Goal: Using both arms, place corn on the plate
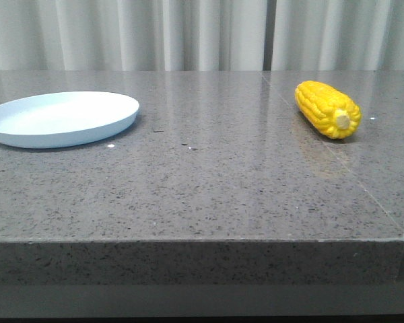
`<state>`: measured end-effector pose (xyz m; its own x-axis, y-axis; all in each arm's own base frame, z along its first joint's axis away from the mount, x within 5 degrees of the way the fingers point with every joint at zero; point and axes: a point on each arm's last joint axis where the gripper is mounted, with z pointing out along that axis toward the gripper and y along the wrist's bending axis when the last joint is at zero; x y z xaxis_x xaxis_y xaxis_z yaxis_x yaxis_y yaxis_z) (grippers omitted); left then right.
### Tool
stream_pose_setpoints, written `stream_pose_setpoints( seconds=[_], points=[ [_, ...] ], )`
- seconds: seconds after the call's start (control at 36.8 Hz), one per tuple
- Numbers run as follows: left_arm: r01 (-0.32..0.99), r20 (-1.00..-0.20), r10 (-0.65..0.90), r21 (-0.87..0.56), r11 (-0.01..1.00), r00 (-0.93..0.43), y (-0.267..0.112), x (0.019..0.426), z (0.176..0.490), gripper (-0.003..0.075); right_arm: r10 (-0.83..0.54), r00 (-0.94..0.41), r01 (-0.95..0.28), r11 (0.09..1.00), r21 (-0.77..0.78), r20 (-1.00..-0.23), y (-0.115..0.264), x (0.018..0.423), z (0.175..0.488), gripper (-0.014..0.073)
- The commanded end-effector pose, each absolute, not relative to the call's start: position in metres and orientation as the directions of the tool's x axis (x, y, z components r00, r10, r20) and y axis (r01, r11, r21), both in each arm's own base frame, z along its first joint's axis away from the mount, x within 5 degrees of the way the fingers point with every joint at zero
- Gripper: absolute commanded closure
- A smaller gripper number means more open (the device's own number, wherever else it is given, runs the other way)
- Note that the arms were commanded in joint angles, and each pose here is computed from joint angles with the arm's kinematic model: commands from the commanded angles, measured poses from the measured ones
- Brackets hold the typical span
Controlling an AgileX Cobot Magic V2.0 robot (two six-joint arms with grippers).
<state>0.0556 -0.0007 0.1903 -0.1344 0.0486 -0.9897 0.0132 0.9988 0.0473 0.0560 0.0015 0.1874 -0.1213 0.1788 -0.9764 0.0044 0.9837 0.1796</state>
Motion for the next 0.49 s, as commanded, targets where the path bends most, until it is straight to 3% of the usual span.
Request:
stream_pose_setpoints(
  seconds=[0.0, 0.27, 0.46],
  points=[
    [0.006, -0.997, 0.041, 0.04, 0.999, -0.059, 0.0, 0.056, 0.191, 0.0741, 0.167, 0.006, -0.012, 0.986, 0.167, -0.986, 0.001, 0.055, 0.204, 0.0653],
    [-0.008, -0.994, 0.046, 0.045, 0.999, 0.098, 0.0, 0.056, 0.206, 0.0741, 0.168, 0.068, -0.019, 0.986, 0.167, -0.983, 0.001, 0.054, 0.213, 0.0653],
    [-0.014, -0.972, 0.034, 0.032, 0.999, 0.231, 0.0, 0.049, 0.239, 0.0741, 0.168, 0.128, -0.034, 0.986, 0.165, -0.978, 0.001, 0.044, 0.251, 0.0655]
  ],
)
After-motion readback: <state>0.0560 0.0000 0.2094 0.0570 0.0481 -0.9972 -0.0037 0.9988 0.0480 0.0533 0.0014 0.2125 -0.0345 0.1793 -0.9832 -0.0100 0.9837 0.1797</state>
